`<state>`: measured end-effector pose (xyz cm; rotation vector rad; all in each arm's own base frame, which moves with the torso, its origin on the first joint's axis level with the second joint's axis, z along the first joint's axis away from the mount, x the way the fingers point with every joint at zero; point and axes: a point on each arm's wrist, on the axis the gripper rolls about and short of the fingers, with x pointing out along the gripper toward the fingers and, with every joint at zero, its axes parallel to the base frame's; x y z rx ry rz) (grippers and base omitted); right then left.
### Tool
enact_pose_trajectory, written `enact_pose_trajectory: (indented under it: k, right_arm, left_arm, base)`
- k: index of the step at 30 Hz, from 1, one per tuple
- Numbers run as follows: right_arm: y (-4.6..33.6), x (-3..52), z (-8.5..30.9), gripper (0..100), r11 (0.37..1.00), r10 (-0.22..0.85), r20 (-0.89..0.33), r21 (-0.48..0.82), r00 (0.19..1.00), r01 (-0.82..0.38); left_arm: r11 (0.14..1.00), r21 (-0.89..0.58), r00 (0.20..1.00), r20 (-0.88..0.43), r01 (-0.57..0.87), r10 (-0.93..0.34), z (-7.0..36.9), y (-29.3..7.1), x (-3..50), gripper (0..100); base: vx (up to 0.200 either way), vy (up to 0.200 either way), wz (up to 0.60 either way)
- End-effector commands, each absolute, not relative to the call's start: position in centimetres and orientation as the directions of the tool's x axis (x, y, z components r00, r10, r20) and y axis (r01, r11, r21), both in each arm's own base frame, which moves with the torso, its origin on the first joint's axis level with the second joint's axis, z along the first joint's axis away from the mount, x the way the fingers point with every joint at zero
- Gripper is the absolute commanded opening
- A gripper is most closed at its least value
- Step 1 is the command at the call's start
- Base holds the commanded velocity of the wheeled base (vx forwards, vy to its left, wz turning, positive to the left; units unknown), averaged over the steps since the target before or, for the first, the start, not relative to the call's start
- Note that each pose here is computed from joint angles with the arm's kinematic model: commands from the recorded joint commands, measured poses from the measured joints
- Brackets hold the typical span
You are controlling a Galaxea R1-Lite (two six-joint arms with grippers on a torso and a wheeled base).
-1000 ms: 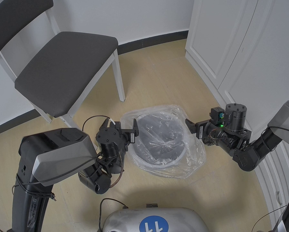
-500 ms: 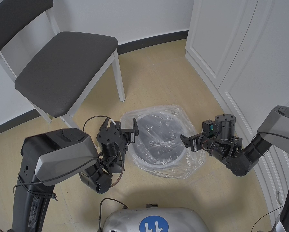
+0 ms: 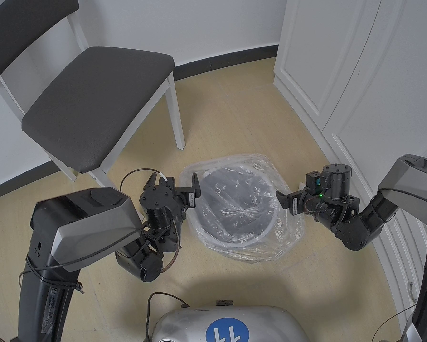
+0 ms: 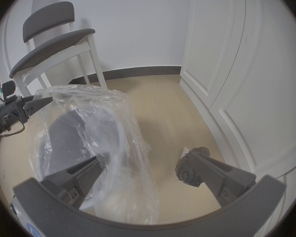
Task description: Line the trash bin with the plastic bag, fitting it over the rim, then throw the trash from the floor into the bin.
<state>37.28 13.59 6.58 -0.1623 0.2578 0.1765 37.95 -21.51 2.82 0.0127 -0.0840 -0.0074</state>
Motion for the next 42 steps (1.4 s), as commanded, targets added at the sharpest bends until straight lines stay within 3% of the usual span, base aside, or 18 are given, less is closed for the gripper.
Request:
enact_pose_trajectory:
  k: [1, 19, 34, 42]
  right_arm:
    - [13.1, 37.7, 7.0, 100, 0.975, 0.139, -0.249, -0.133, 0.959, -0.176]
    - [10.8, 41.3, 7.2, 100, 0.992, 0.065, -0.181, -0.096, 0.981, -0.083]
    - [11.7, 41.6, 7.0, 100, 0.994, 0.086, -0.147, -0.049, 0.985, -0.094]
    - [14.2, 33.2, 12.4, 100, 0.948, 0.311, -0.107, -0.031, 0.944, -0.316]
  left_arm:
    - [1.000, 0.017, 0.996, 0.087, -0.018, 0.016, 2.8, -20.7, 38.5, 100]
    - [0.997, 0.037, 0.994, 0.092, -0.066, 0.062, 2.0, -19.2, 40.1, 100]
    - [0.998, -0.011, 0.986, 0.155, -0.064, 0.065, 1.4, -20.4, 42.2, 100]
    - [0.997, -0.007, 0.985, 0.149, -0.082, 0.083, 0.8, -20.2, 42.5, 100]
  base:
    - [0.000, 0.000, 0.00]
    - [0.000, 0.000, 0.00]
    - [0.000, 0.000, 0.00]
    - [0.000, 0.000, 0.00]
